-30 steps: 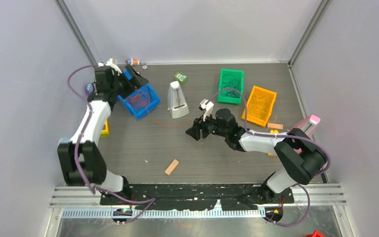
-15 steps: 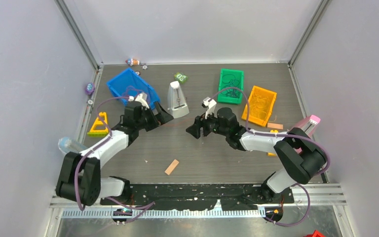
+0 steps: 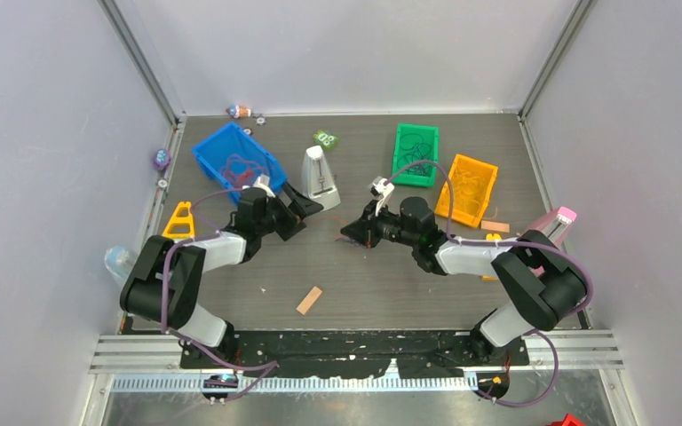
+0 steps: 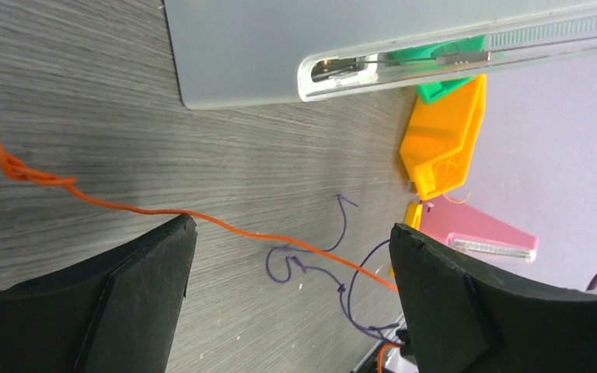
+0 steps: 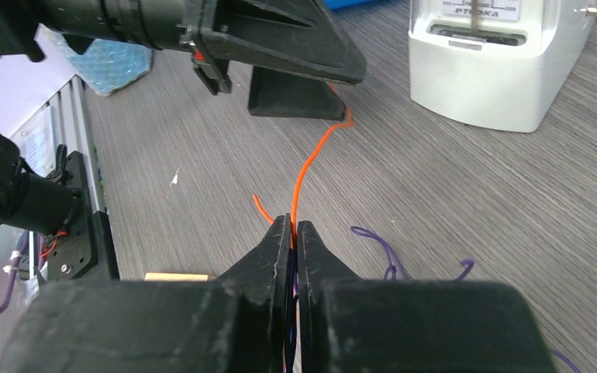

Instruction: Untangle the cables

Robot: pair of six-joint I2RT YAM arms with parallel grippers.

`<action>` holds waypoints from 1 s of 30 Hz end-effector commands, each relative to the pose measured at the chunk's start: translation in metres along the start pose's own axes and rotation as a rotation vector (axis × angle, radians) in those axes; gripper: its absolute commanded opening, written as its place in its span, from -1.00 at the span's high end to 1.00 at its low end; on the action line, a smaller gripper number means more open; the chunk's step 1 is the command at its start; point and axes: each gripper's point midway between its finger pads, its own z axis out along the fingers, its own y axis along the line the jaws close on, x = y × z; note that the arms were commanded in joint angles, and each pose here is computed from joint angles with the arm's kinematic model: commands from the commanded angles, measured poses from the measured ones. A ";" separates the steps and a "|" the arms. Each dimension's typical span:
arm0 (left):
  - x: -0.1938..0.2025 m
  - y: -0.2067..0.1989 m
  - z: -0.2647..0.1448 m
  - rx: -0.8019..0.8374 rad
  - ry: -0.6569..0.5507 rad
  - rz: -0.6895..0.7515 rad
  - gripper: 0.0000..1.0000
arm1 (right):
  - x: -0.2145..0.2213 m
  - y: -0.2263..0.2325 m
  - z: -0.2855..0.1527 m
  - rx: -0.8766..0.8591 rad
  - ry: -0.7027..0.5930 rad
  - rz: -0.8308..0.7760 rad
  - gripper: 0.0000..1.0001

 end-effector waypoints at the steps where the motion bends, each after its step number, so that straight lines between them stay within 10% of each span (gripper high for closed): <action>1: -0.005 -0.023 0.008 0.096 -0.048 -0.084 -0.88 | -0.031 0.023 -0.004 -0.093 -0.103 -0.059 0.87; 9: 0.005 -0.019 0.013 0.093 -0.078 -0.136 -0.60 | -0.030 0.024 -0.004 -0.101 -0.098 -0.064 0.89; 15: -0.014 -0.047 0.022 0.211 -0.123 -0.083 1.00 | -0.029 0.025 -0.005 -0.107 -0.096 -0.062 0.74; 18: -0.024 -0.058 0.016 0.256 -0.132 -0.045 1.00 | -0.028 0.020 -0.005 -0.079 -0.092 -0.055 -0.37; 20: -0.032 -0.061 0.007 0.262 -0.156 -0.021 1.00 | -0.027 0.014 -0.005 -0.045 -0.087 -0.048 -0.63; 30: -0.073 -0.081 -0.049 0.155 -0.306 0.192 1.00 | -0.024 -0.007 0.000 0.047 -0.069 -0.001 -0.64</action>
